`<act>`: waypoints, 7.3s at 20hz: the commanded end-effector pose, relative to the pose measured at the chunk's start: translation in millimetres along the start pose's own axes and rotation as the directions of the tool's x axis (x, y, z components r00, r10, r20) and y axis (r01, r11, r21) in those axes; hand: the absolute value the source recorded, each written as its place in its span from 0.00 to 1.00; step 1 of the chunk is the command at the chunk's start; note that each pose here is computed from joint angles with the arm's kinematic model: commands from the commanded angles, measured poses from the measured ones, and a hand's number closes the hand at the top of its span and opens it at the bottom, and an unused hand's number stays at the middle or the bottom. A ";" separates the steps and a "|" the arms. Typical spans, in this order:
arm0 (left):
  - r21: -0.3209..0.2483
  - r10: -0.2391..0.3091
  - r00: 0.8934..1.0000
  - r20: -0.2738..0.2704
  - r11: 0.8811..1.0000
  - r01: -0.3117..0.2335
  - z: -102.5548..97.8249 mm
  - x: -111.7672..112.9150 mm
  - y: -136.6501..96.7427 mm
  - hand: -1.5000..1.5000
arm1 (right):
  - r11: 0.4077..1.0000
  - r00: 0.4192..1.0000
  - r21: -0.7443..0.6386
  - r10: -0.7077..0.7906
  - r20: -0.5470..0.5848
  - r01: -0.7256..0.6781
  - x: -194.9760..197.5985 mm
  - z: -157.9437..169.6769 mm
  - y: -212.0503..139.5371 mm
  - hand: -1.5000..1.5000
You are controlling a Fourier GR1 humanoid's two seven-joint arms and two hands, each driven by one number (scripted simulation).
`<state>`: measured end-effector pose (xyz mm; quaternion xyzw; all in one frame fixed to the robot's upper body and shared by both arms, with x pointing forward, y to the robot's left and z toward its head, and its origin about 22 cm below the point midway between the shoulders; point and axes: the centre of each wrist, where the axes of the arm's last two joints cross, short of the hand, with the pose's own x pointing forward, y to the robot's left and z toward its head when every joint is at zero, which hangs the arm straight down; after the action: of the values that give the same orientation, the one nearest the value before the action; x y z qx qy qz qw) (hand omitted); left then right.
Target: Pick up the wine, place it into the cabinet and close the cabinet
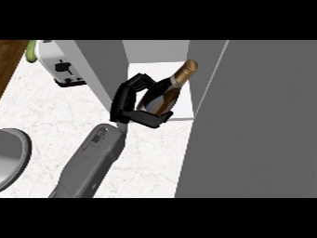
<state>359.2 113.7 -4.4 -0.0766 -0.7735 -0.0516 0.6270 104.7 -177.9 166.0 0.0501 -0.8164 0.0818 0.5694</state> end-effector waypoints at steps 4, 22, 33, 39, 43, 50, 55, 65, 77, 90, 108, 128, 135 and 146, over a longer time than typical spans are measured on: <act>0.031 -0.003 1.000 -0.022 1.000 0.004 -31.4 10.1 -14.4 1.00 | 0.994 0.994 0.044 -0.102 0.044 0.100 46.4 18.6 -11.7 0.00; 0.154 -0.086 0.983 -0.162 0.982 0.111 -55.6 -0.8 -0.5 1.00 | 0.991 0.991 0.066 -0.120 0.058 0.116 31.3 22.2 -6.1 0.00; 0.226 -0.146 0.980 -0.132 0.959 0.173 -73.1 14.7 17.4 1.00 | 0.989 0.989 0.073 -0.136 0.060 0.131 14.8 18.3 -4.0 0.00; 0.239 -0.254 0.960 -0.122 0.931 0.277 -77.8 19.5 21.4 0.00 | 0.986 0.989 0.107 -0.133 0.069 0.125 17.4 20.3 -3.1 0.00; 0.263 -0.302 0.947 -0.110 0.910 0.321 -73.5 13.8 24.0 0.00 | 0.986 0.989 0.108 -0.135 0.066 0.127 21.6 23.4 -3.3 0.00; 0.315 -0.298 0.949 -0.102 0.895 0.315 -86.4 30.9 32.5 0.00 | 0.984 0.989 0.125 -0.135 0.059 0.127 18.2 24.6 -3.4 0.00; 0.232 -0.194 0.981 -0.004 0.954 0.189 -95.4 43.6 24.4 0.00 | 0.986 0.987 0.113 -0.130 0.095 0.119 20.0 23.3 -4.8 0.00; 0.084 0.052 0.994 0.093 0.995 -0.060 -101.4 52.9 -3.1 1.00 | 0.991 0.993 0.085 -0.111 0.048 0.107 23.8 31.5 -8.3 0.00; 0.020 0.123 0.989 0.080 0.992 -0.125 -102.9 57.3 -18.0 0.00 | 0.993 0.993 0.062 -0.103 0.052 0.099 39.5 33.9 -17.0 0.00; -0.111 0.263 0.963 0.052 0.960 -0.256 -60.6 18.0 -9.5 0.00 | 0.997 0.997 0.004 -0.071 0.029 0.071 33.6 33.3 -17.8 0.00; -0.099 0.365 0.931 -0.017 0.926 -0.365 47.8 4.4 -3.4 0.00 | 0.999 0.999 -0.001 -0.038 0.004 0.038 37.1 40.2 -21.6 0.00; -0.036 0.359 0.930 0.075 0.933 -0.357 136.7 23.2 102.5 0.00 | 0.903 0.997 0.424 -0.038 -0.073 0.065 32.2 45.3 -15.3 1.00; 0.020 0.305 0.949 0.083 0.951 -0.308 162.1 32.0 141.6 0.00 | 0.857 0.994 0.503 -0.087 -0.066 0.109 46.9 51.4 -9.4 1.00; -0.017 0.292 0.948 0.127 0.956 -0.293 160.0 64.7 206.9 0.00 | 0.850 0.996 0.521 -0.085 -0.014 0.080 25.7 37.3 6.0 1.00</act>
<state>234.4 327.7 13.2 -0.1867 -0.7885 0.0545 0.5835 74.3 -193.9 142.5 0.1738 -0.7404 0.3192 0.5654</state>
